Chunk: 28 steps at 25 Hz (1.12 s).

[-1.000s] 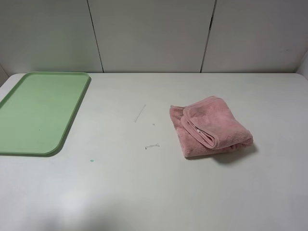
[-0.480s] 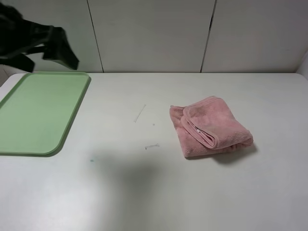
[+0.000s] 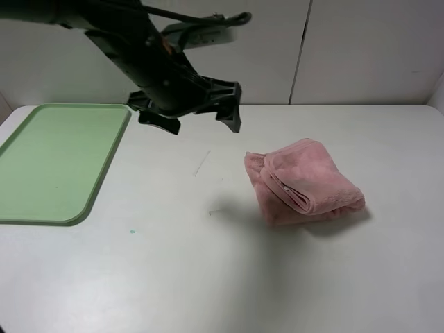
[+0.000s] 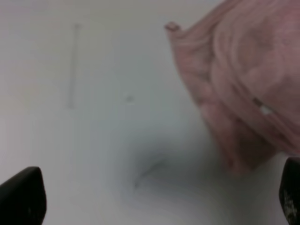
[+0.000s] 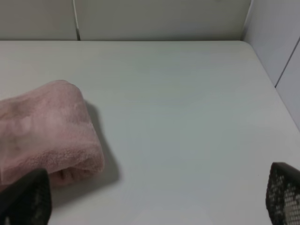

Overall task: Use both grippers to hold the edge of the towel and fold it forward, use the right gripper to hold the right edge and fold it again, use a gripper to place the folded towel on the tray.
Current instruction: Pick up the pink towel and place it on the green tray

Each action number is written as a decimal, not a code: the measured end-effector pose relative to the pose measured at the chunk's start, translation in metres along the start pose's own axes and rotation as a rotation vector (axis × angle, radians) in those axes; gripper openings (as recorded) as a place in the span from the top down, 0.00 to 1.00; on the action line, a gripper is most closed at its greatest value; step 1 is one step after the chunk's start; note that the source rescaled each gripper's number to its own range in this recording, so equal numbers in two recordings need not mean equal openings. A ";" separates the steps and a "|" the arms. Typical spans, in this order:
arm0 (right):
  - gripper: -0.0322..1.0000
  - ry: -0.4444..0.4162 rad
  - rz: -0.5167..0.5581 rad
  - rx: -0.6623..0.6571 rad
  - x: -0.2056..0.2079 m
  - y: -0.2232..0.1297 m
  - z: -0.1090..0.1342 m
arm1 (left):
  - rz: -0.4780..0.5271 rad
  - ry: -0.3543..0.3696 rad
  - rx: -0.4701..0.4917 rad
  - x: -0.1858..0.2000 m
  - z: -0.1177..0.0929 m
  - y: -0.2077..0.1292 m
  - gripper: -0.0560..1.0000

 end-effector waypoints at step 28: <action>0.00 0.000 0.000 0.000 0.000 0.000 0.000 | 0.105 -0.015 0.082 -0.143 -0.064 -0.003 0.00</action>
Point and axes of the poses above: a point on each arm's last joint axis where the gripper is mounted, x pointing back along that axis away from the gripper, z along the wrist's bending axis when the last joint is at zero, y = z × x, the point moved 2 cm from there along -x, pointing out along that axis toward the gripper, and after that the axes turned 1 degree about -x, right-handed, at the moved point
